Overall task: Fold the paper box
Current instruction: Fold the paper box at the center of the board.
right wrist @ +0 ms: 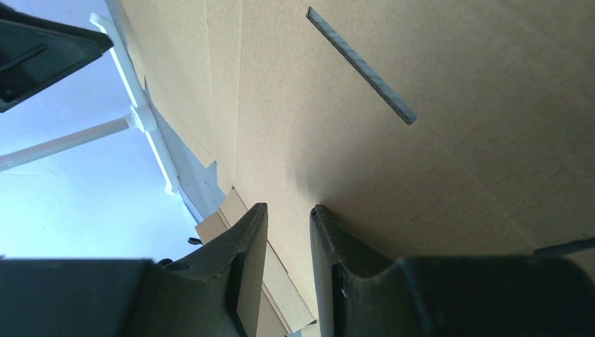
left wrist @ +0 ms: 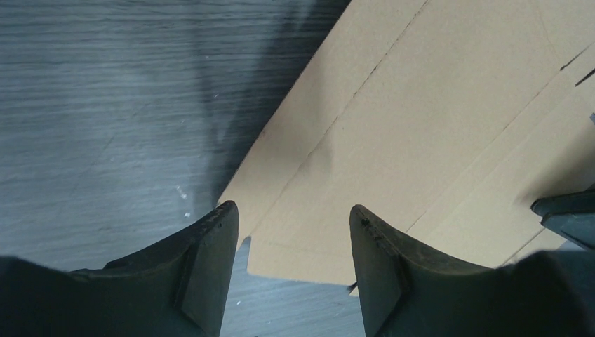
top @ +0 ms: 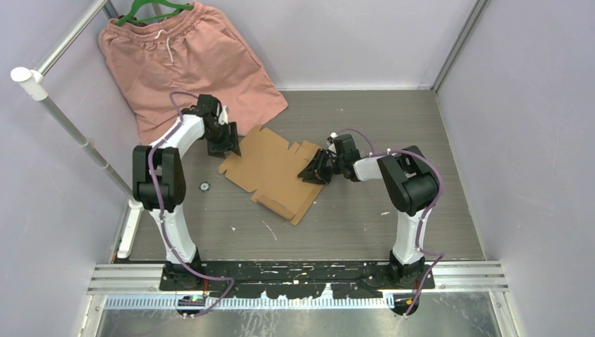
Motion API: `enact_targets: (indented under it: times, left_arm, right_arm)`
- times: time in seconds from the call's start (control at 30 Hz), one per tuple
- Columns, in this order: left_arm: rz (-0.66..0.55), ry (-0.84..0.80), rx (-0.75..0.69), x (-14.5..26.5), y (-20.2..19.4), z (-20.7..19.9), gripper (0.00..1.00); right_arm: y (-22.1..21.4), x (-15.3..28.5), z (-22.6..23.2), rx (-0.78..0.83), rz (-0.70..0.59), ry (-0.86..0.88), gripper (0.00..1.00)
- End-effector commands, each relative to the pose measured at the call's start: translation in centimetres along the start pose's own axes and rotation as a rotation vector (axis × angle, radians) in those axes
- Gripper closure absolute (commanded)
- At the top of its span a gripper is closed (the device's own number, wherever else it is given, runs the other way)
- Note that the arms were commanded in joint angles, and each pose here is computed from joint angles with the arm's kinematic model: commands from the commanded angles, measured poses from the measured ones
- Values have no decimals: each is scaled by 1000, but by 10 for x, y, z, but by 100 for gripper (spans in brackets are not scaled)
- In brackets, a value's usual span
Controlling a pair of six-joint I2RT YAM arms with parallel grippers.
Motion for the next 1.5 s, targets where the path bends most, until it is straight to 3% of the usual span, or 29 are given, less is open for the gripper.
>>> enact_targets:
  times: [0.0, 0.43, 0.57, 0.97, 1.47]
  left_arm:
    - [-54, -81, 3, -4, 18, -1, 40]
    - [-50, -104, 157, -22, 20, 39, 40]
    - [-27, -198, 212, -30, 21, 52, 40]
    - [17, -428, 237, -45, 16, 40, 40]
    - [-21, -560, 166, -3, 14, 9, 42]
  right_arm:
    - [-8, -10, -49, -57, -21, -221, 64]
    - [-6, -10, -45, -43, -7, -210, 63]
    - [-6, -10, -44, -38, -3, -209, 62]
    - [-5, -11, -44, -36, 2, -201, 61]
    - [-4, -16, -45, -43, 7, -186, 61]
Point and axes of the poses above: each gripper's point midway between its finger pads, its own x axis back along the fingers, its own z axis along the line the jaws close on, y = z × x, the point moved 10 cm from there along x, back along the fingers, and after that the axes turned 10 degrees about -x, right-handed, at the moved point
